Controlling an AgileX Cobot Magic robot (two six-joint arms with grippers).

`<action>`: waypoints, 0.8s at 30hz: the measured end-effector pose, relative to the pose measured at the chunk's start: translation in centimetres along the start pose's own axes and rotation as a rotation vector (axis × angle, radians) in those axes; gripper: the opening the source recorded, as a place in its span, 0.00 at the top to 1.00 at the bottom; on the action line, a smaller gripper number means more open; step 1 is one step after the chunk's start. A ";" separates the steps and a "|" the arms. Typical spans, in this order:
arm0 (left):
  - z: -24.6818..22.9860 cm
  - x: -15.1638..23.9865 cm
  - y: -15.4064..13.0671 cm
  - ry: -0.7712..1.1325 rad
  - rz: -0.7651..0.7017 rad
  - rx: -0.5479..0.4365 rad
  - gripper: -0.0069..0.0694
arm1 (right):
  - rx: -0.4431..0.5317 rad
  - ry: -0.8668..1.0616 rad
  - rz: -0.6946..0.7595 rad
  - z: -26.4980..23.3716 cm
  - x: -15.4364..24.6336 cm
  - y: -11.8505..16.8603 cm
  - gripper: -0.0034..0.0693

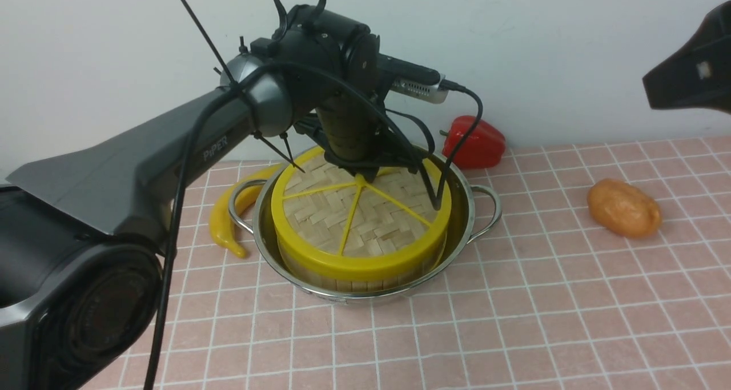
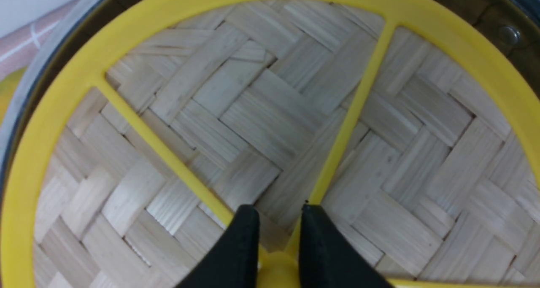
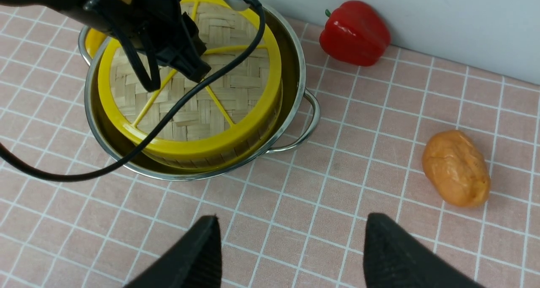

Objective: Place the steamer in the pot on the pink tablecloth, and put the lid on the steamer.
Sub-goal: 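Place the yellow bamboo steamer lid onto the steamer in the pot with the left gripper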

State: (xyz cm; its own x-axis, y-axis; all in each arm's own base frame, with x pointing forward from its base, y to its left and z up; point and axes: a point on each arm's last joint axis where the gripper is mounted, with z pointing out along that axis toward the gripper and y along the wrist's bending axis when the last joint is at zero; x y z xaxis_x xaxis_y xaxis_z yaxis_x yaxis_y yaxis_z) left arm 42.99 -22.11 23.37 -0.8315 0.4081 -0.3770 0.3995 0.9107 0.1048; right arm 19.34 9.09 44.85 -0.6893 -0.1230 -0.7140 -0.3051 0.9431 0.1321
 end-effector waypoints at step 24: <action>-2.9 -1.5 1.1 -0.040 0.040 -0.083 0.32 | 0.000 0.001 0.000 0.0 0.0 0.0 0.34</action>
State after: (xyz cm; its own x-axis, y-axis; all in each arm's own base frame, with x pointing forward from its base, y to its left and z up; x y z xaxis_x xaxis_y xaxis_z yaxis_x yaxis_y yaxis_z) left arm 43.57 -21.57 26.70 -0.7989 0.4427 -0.4071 0.3970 0.8967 0.1959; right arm 19.35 9.09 44.82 -0.6900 -0.1232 -0.7133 -0.3049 0.9432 0.1320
